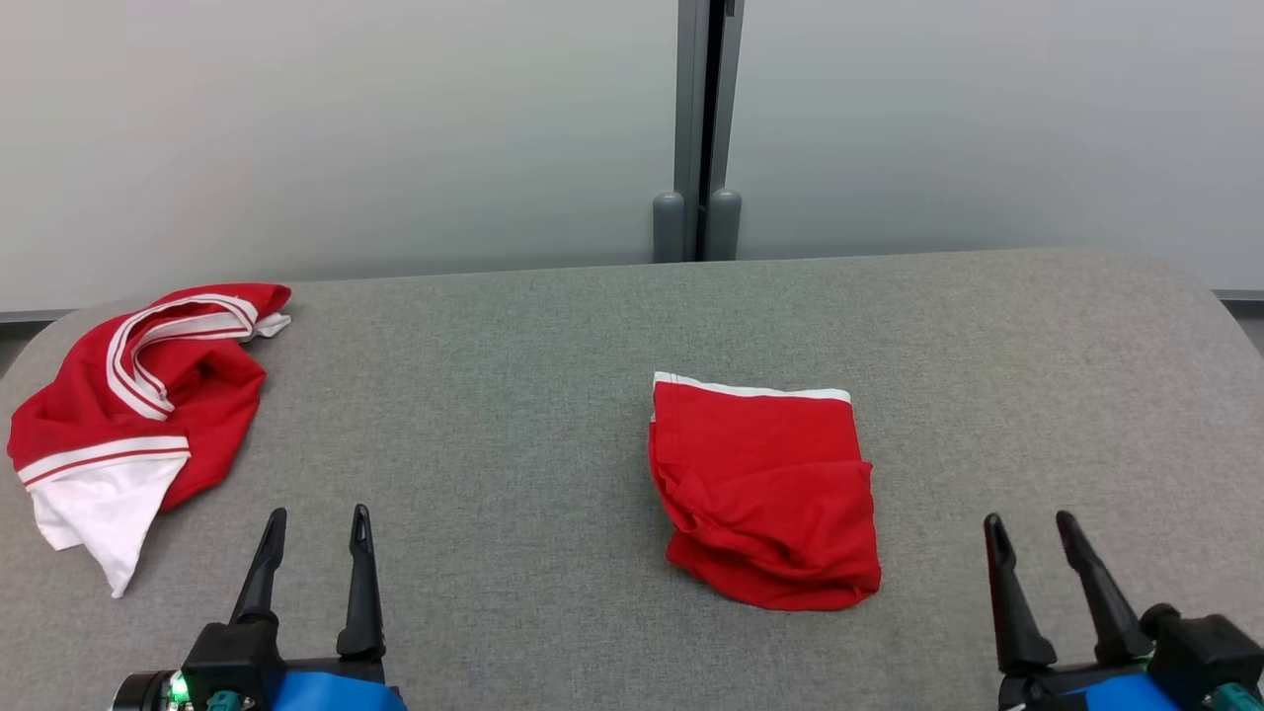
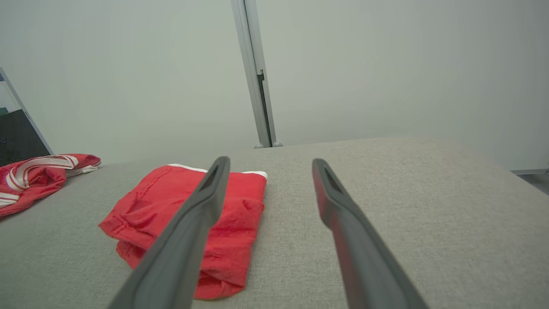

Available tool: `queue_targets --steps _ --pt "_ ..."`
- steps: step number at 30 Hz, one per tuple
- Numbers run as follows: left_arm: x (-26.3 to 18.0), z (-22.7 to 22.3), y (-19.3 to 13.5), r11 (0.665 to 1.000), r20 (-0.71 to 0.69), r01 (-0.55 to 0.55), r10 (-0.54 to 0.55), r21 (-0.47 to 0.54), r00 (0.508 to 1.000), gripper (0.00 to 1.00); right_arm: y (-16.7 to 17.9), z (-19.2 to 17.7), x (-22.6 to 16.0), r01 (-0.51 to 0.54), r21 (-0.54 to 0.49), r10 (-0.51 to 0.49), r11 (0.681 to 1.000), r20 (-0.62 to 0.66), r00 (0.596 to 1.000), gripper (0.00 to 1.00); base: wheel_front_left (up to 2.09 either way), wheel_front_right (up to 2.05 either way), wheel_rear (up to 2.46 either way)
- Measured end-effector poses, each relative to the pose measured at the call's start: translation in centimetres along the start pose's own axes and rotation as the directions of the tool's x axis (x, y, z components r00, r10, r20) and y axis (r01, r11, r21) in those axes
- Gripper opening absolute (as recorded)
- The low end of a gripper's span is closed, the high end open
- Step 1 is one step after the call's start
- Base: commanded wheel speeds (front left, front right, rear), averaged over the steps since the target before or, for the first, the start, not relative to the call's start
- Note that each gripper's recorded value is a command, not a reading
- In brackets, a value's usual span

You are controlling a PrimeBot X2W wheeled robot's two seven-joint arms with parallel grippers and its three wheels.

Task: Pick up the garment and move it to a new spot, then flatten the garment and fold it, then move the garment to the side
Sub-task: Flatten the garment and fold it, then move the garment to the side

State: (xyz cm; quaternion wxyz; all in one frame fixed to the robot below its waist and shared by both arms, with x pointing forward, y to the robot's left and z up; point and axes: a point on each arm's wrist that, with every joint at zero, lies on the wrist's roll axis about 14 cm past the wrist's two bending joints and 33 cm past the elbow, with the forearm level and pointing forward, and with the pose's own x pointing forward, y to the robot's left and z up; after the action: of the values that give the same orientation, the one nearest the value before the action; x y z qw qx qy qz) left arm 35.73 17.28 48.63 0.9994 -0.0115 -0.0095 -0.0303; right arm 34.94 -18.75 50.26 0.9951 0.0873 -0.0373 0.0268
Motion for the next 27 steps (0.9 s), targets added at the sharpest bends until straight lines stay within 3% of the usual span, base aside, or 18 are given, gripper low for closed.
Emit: queue_targets --steps 27 --pt "-0.7 -0.9 0.8 1.0 -0.029 -0.029 0.029 0.009 0.999 1.0 1.2 -2.6 -0.3 -0.015 0.004 0.015 1.0 -0.076 0.997 1.0 0.0 0.0 0.0"
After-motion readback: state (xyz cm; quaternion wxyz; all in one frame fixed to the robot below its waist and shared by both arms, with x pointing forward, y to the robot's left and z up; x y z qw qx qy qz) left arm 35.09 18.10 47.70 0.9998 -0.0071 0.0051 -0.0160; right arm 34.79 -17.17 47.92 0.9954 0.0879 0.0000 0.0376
